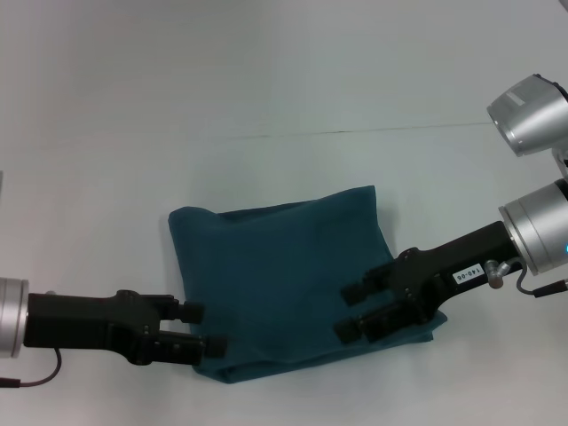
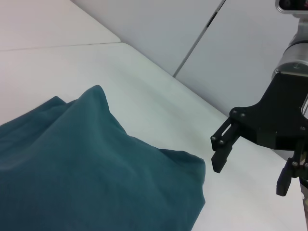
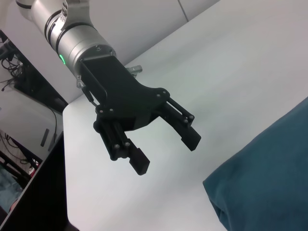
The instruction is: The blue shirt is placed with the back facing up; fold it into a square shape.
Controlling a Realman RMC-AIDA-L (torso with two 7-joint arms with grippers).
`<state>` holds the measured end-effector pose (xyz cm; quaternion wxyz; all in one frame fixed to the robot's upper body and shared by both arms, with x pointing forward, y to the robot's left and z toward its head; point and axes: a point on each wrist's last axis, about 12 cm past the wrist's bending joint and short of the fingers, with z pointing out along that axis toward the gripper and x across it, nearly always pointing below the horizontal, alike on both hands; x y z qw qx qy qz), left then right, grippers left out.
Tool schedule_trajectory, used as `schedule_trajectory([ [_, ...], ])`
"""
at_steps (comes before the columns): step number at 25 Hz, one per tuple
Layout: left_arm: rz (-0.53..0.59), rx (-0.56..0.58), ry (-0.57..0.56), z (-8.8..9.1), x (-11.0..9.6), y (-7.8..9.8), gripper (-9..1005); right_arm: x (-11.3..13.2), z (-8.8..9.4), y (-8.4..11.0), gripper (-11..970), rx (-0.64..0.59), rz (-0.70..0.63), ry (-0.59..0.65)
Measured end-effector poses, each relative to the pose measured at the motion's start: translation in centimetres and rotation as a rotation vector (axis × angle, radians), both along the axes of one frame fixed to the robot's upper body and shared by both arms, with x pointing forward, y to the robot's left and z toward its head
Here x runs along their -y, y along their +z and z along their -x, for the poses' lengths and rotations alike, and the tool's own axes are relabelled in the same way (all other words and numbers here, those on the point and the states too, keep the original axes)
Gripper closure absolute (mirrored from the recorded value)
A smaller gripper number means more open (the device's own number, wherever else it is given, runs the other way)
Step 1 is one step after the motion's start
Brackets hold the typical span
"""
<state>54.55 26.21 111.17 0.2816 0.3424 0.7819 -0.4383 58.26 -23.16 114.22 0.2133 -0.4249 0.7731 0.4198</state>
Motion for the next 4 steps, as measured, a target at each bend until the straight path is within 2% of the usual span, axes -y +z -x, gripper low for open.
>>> schedule_trajectory([
  [4,0.001,0.001,-0.001,-0.02,0.02,0.04,161,0.02,0.0,0.0,152,0.001,-0.002,-0.002],
])
